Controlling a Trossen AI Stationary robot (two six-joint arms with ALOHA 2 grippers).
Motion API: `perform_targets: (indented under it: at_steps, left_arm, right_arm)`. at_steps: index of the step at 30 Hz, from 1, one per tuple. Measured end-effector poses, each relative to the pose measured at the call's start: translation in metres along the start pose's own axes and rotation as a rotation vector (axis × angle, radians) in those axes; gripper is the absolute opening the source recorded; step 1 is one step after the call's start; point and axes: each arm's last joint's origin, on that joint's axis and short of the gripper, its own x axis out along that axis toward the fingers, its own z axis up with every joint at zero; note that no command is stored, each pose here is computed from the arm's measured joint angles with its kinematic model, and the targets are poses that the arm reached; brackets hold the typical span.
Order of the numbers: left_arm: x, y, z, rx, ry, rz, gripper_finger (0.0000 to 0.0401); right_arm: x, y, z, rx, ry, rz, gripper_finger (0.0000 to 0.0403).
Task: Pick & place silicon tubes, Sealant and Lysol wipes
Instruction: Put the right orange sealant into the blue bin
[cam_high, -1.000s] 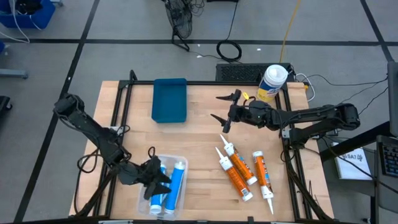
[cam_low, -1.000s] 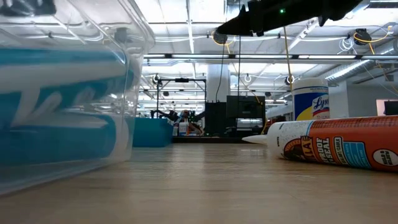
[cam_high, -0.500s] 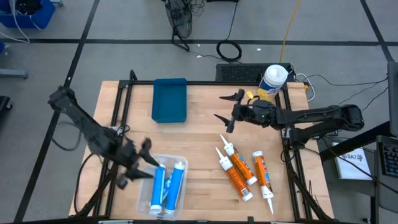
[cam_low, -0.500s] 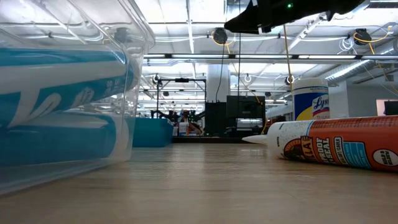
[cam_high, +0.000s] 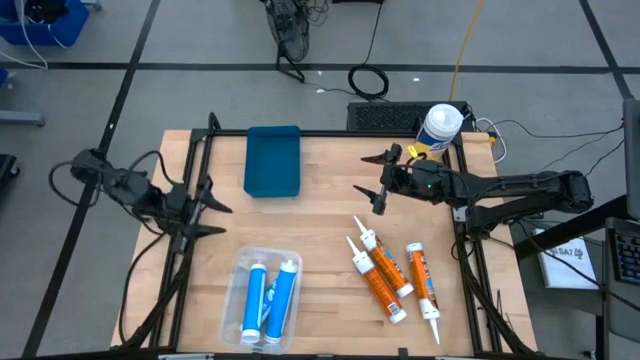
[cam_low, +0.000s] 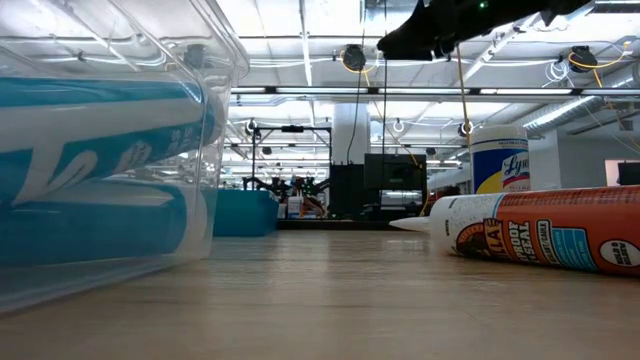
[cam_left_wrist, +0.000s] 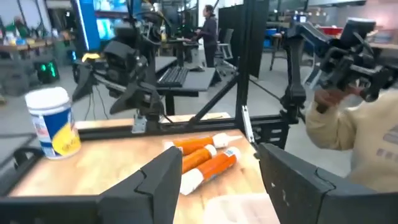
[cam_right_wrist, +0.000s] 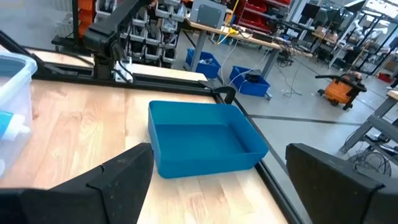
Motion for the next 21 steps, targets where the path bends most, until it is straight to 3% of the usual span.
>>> perform_targets:
  at_steps: [7, 11, 15, 21]
  left_arm:
    - [0.006, 0.01, -0.022, 0.078, -0.021, -0.077, 0.0208]
    - [0.017, 0.014, -0.048, 0.095, -0.011, -0.157, 0.02]
    - [0.023, 0.021, -0.071, 0.096, 0.002, -0.119, 0.0195]
    - [0.018, 0.031, -0.086, 0.095, -0.014, -0.038, 0.0197]
  right_arm:
    - [0.0, 0.0, 0.0, 0.001, 0.0, 0.0, 0.0341]
    - [0.0, 0.0, 0.0, 0.005, -0.002, -0.001, 0.0341]
    - [0.0, 0.0, 0.0, 0.028, 0.002, 0.0, 0.0341]
    - [0.0, 0.0, 0.0, 0.029, 0.002, 0.0, 0.0341]
